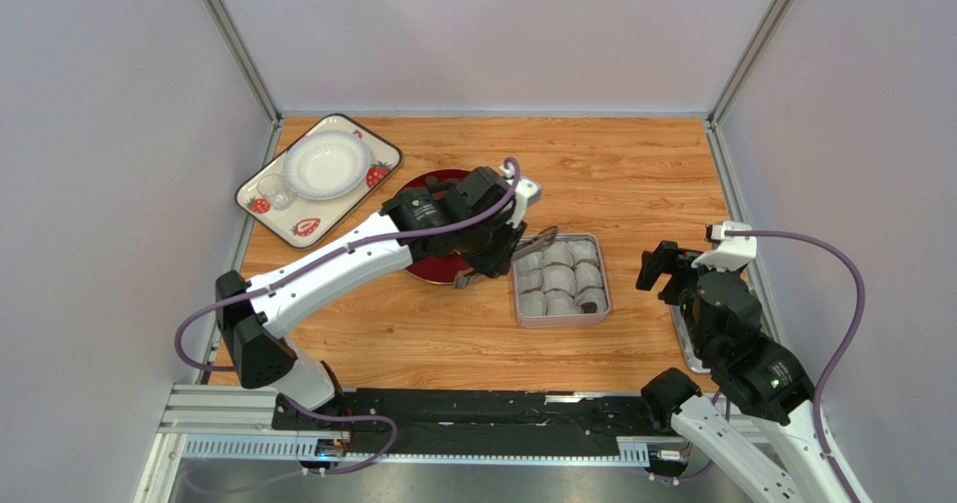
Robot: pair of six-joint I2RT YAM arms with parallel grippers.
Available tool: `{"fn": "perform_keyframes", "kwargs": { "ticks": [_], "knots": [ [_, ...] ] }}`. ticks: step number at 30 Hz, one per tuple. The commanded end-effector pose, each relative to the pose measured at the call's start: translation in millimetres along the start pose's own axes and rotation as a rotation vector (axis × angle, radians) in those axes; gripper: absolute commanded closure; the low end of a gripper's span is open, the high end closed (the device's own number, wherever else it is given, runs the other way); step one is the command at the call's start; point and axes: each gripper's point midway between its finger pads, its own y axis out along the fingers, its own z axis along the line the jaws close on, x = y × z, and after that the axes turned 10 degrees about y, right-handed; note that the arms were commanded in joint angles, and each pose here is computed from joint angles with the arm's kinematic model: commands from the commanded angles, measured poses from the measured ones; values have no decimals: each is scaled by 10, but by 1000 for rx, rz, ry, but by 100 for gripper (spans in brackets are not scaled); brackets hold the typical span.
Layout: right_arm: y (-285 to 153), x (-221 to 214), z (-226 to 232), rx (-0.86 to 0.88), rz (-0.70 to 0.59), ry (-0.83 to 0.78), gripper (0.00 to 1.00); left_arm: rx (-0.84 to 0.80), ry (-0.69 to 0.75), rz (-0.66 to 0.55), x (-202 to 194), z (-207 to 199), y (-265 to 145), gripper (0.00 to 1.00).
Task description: Pack the chocolate
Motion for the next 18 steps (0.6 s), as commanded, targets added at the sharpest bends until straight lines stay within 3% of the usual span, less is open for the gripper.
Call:
{"fn": "perform_keyframes", "kwargs": {
  "ticks": [1,10,18],
  "knots": [
    [4,80,37,18,-37,15,16,99,-97,33,-275,340,-137,68],
    [14,68,51,23,-32,11,16,262,-267,142,-969,1036,-289,72],
    [19,62,60,27,-29,10,16,304,-277,215,-1207,1259,-267,71]
  ]
}}
